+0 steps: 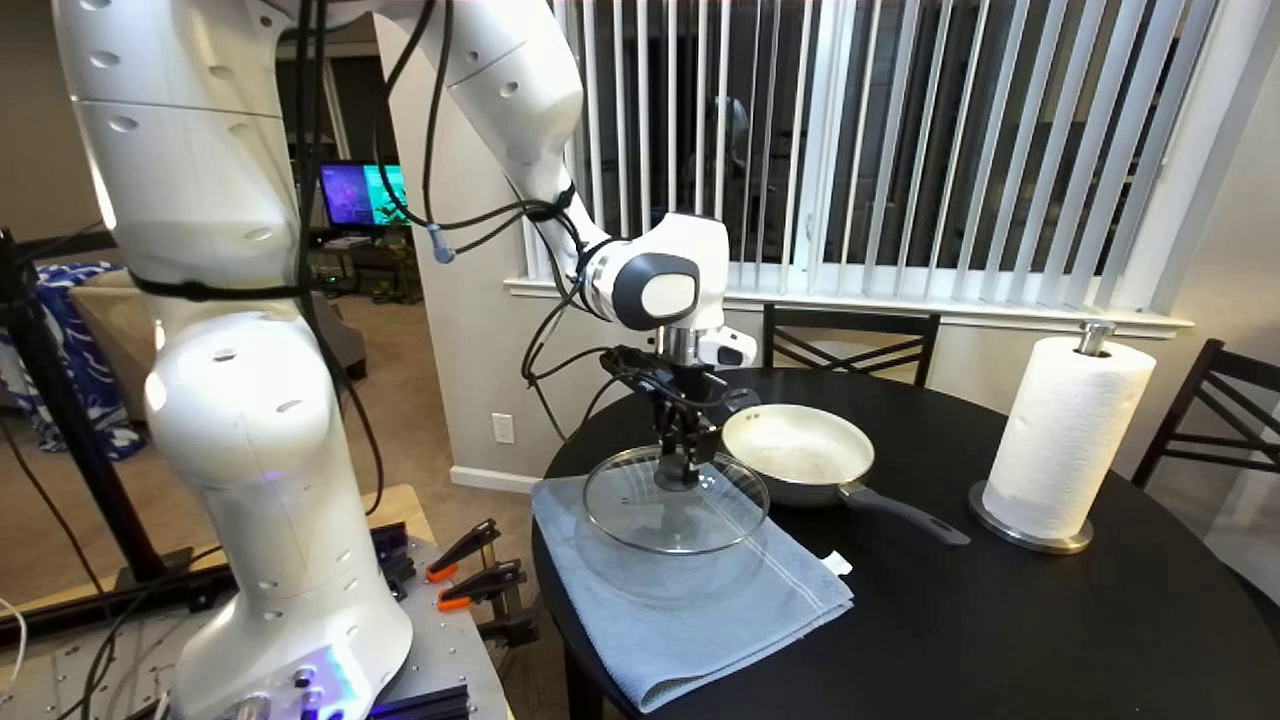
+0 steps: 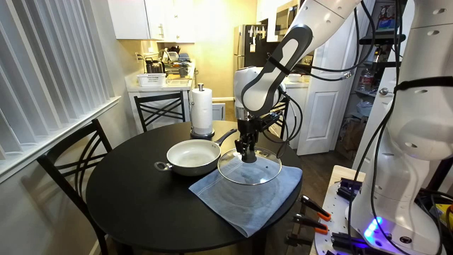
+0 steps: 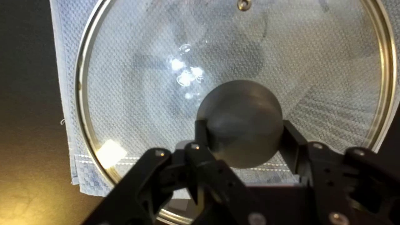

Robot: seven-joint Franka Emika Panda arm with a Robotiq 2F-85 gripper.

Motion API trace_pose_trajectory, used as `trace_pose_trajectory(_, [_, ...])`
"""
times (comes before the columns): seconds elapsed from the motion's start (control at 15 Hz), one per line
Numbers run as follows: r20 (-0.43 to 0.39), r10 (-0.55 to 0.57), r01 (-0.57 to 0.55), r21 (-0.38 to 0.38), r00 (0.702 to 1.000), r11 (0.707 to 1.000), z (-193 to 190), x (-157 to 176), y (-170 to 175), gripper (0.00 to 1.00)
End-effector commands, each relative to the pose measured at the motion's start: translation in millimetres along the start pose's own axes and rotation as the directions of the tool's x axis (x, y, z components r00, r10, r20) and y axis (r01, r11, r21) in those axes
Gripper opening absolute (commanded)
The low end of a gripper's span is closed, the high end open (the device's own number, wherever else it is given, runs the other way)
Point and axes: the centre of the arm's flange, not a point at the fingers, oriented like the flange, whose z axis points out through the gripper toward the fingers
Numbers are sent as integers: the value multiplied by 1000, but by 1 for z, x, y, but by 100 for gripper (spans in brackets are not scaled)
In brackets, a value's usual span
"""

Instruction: Put the glass lid on the blue towel.

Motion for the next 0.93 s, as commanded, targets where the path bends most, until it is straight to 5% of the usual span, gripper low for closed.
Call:
trace_pose_trajectory(0.0, [-2,-37,37,-10,999,999,3,10,-5,33])
trace_pose_trajectory(0.6, [53,-45,46,-20,998,999,31,28,-9,33])
trace_pose_trajectory(0.67, [59,-39,40,-15,997,999,32,29,-8,83])
trace_pose_trajectory(0.87, [53,-36,37,-24,998,999,30,35,-5,95])
